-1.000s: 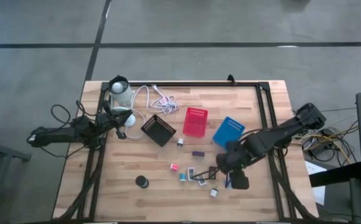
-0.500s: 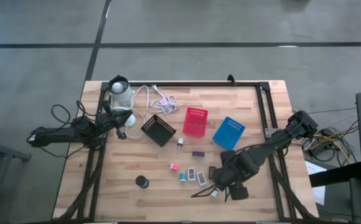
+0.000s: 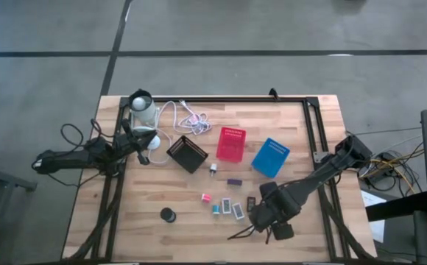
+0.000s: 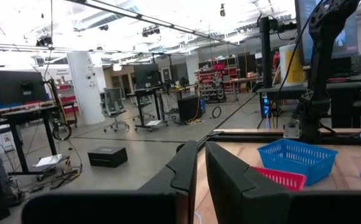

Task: Pick & Place Office items
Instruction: Put the blue hourglass into the blue basket

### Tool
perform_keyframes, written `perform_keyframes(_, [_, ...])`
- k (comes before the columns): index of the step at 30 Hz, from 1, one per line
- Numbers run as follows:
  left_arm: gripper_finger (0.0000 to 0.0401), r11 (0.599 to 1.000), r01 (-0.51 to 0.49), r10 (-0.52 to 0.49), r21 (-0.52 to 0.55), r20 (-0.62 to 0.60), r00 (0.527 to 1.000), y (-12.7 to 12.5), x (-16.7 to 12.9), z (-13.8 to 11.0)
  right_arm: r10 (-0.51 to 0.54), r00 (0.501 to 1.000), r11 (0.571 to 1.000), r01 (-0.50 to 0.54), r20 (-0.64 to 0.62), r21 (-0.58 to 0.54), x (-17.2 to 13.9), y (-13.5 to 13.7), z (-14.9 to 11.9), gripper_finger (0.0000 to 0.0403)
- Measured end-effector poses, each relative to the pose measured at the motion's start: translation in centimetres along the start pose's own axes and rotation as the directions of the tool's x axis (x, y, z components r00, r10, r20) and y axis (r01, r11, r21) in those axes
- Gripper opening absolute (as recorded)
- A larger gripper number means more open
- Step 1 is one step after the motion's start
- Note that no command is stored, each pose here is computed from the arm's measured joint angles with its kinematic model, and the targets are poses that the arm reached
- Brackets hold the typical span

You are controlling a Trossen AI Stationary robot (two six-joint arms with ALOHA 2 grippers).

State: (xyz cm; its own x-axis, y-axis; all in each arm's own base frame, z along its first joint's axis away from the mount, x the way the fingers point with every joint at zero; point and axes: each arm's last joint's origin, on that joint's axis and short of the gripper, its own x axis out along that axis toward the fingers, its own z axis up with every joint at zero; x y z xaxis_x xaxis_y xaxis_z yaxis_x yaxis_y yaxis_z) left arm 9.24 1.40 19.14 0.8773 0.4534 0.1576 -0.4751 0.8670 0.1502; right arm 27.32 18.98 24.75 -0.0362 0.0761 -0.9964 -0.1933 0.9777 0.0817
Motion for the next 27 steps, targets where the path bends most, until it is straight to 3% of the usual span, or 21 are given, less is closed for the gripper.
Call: perform_keyframes(27, [0.0039, 1.000, 0.000, 0.000, 0.002, -0.003, 1.000, 0.0, 0.0, 0.0, -0.039, 0.998, 0.999, 0.040, -0.045, 0.019, 3.0, -0.1, -1.0, 0.0311])
